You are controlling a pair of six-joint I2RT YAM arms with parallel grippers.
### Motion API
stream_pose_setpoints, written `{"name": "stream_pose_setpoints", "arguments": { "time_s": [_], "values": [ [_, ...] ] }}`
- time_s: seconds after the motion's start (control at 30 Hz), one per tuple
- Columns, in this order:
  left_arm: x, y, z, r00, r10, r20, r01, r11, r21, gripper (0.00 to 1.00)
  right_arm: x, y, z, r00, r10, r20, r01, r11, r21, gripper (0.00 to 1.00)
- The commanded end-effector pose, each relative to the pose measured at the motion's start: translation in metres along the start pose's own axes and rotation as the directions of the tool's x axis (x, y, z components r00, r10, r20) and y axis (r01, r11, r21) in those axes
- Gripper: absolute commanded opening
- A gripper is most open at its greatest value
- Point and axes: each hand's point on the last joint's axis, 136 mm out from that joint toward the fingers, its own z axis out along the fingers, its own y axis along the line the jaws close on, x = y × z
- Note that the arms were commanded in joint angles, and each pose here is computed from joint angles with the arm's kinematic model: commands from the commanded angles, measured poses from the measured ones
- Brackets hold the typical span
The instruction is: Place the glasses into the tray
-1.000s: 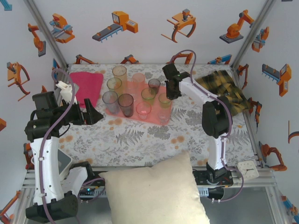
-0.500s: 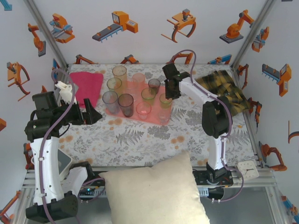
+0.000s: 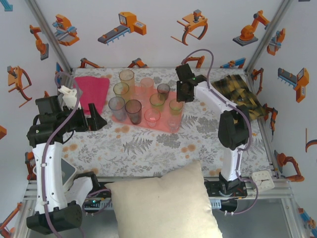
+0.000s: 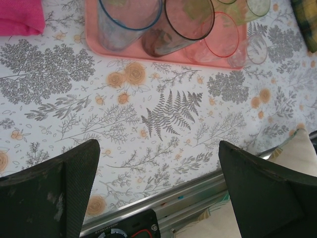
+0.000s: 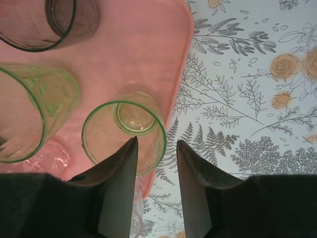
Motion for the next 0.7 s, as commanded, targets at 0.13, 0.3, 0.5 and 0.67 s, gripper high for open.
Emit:
{"name": "stream_pose_setpoints", "arguments": {
  "time_s": [0.13,0.3,0.5,0.67],
  "values": [
    [-0.020,0.018,-0.010,0.999,-0.004,0.041,0.009,0.993,-0.122,0.97,-0.015,-0.016,-0.052,0.992,0.029,0.126,-0.029,1.000,-0.008,0.38],
    [-0.025,0.027,-0.006,1.000,-0.008,0.019,0.011,0.988,-0.157,0.97,-0.012,-0.031,-0.090,0.977,0.049,0.207,-0.048,0.999,-0.009,0.40],
    [-0.029,0.035,0.001,0.999,-0.040,0.014,0.042,0.985,-0.165,0.97,0.005,-0.046,-0.123,0.961,0.082,0.263,-0.077,0.997,-0.029,0.41],
    [-0.027,0.043,0.010,0.997,-0.079,0.014,0.080,0.982,-0.173,0.97,0.026,-0.052,-0.133,0.956,0.119,0.266,-0.108,0.993,-0.057,0.41]
  ]
}}
